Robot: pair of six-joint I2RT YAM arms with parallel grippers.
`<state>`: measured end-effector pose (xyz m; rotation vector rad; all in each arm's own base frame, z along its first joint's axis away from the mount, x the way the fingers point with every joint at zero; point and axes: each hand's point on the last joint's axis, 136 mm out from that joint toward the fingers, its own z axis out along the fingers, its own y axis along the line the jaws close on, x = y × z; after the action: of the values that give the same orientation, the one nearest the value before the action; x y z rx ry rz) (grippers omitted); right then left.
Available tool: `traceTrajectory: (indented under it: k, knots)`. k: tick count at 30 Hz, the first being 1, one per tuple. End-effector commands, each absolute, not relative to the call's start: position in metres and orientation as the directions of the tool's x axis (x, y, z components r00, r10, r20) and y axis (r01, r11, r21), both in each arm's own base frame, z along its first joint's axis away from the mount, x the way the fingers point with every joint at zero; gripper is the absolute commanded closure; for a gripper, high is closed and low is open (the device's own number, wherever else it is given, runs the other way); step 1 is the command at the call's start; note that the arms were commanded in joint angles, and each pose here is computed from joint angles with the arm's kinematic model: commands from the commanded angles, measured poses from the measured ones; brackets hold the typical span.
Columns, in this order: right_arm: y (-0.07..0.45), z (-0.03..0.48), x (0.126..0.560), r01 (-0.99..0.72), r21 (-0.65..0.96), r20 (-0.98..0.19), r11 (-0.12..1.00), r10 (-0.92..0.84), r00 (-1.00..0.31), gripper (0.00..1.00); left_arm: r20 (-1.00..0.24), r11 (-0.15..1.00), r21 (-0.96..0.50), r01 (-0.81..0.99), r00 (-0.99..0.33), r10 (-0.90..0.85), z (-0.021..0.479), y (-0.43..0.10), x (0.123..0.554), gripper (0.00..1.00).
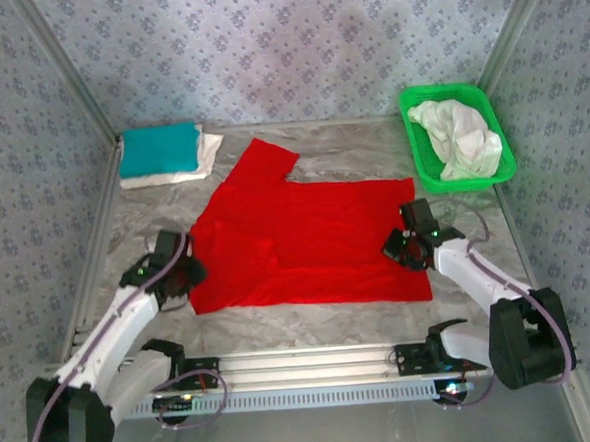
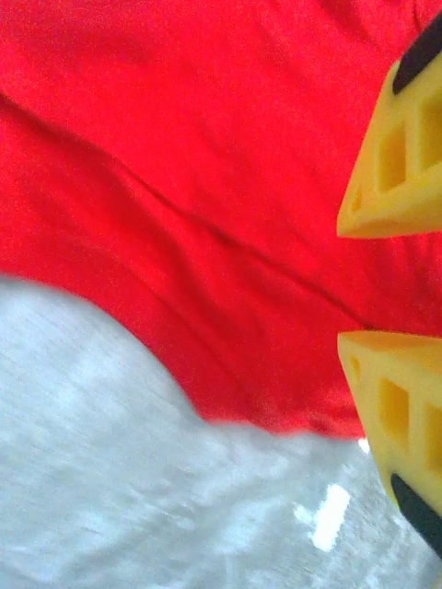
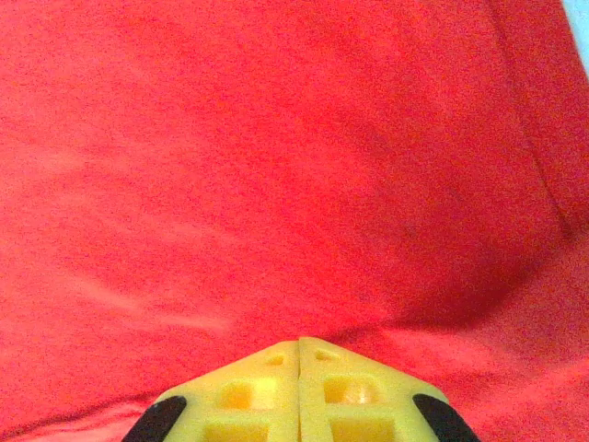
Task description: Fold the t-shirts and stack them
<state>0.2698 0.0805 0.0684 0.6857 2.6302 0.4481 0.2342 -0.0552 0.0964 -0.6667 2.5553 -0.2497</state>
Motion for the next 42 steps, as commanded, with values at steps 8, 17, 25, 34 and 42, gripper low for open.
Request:
traceTrajectory:
  k: [8, 17, 25, 34, 42]
  knots:
    - [0.147, 0.171, 0.402, -0.101, 0.419, -0.561, 0.902, 0.17, -0.81, 0.74, -0.734, 0.951, -0.186, 0.248, -0.678, 0.033, 0.235, -0.164, 0.479, 0.47]
    - [0.149, 0.178, 0.445, -0.143, 0.484, -0.62, 0.863, 0.223, -0.753, 0.73, -0.78, 0.907, -0.174, 0.384, -0.615, 0.111, 0.224, -0.217, 0.611, 0.43]
    - [0.148, 0.154, 0.435, -0.127, 0.513, -0.572, 0.849, 0.227, -0.788, 0.73, -0.767, 0.9, -0.259, 0.35, -0.641, 0.029, 0.158, -0.218, 0.657, 0.42]
    - [0.158, 0.144, 0.427, -0.138, 0.527, -0.552, 0.838, 0.215, -0.806, 0.73, -0.724, 0.899, -0.344, 0.271, -0.687, -0.07, 0.096, -0.197, 0.679, 0.35]
    - [0.165, 0.14, 0.424, -0.153, 0.547, -0.543, 0.823, 0.209, -0.813, 0.73, -0.655, 0.866, -0.463, 0.19, -0.732, -0.189, 0.065, -0.19, 0.685, 0.28]
